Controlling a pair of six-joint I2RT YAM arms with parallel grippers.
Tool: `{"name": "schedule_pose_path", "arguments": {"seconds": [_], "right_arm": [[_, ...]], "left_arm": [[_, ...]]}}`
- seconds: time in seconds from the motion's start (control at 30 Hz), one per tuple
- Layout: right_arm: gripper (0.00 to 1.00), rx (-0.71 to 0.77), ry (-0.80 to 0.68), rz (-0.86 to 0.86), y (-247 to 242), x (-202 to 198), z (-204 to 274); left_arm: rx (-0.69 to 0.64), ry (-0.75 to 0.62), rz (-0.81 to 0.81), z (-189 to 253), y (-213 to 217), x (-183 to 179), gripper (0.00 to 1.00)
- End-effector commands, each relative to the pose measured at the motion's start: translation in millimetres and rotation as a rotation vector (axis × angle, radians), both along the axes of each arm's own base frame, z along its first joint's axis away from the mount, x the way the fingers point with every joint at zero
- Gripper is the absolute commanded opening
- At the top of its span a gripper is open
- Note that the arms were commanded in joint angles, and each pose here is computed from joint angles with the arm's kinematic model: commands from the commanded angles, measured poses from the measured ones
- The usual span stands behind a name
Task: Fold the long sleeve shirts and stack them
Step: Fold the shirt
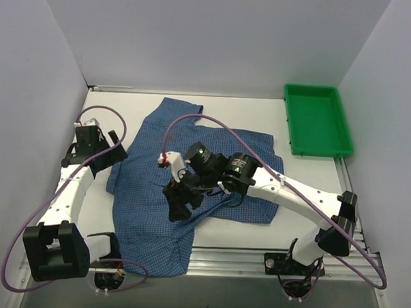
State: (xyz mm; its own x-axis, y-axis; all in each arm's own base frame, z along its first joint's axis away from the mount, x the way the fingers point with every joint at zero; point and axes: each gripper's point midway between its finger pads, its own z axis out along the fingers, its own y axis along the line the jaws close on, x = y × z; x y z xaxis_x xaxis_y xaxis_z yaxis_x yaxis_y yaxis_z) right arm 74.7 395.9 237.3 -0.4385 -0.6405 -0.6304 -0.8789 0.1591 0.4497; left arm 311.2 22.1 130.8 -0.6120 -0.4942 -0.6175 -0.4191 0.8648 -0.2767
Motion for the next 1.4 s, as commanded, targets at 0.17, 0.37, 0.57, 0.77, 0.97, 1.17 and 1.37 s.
{"name": "schedule_pose_path", "arguments": {"seconds": [0.17, 0.37, 0.57, 0.77, 0.97, 1.17, 1.37], "right_arm": [[0.64, -0.326, -0.073, -0.825, -152, 161, -76], [0.59, -0.547, -0.044, -1.209, -258, 219, -138], [0.56, -0.554, -0.044, -1.357, -293, 264, -153], [0.49, -0.515, -0.107, -1.442, -314, 323, -139], [0.45, -0.480, -0.081, -1.531, -337, 373, -139], [0.48, -0.497, -0.038, -1.571, -349, 399, -160], [0.50, -0.501, 0.003, -1.549, -349, 412, -180]], "left_arm": [[-0.026, 0.000, -0.209, -1, -62, 17, 0.98], [-0.034, 0.071, -0.231, -19, -99, 36, 0.97], [-0.067, 0.163, -0.212, -54, -115, 54, 0.97], [0.032, 0.095, -0.429, -39, -164, 67, 0.97], [0.113, -0.024, -0.747, -17, -264, 67, 0.97], [0.150, -0.040, -1.044, -35, -364, 37, 0.97], [0.117, 0.060, -1.161, -78, -392, -6, 0.97]]}}
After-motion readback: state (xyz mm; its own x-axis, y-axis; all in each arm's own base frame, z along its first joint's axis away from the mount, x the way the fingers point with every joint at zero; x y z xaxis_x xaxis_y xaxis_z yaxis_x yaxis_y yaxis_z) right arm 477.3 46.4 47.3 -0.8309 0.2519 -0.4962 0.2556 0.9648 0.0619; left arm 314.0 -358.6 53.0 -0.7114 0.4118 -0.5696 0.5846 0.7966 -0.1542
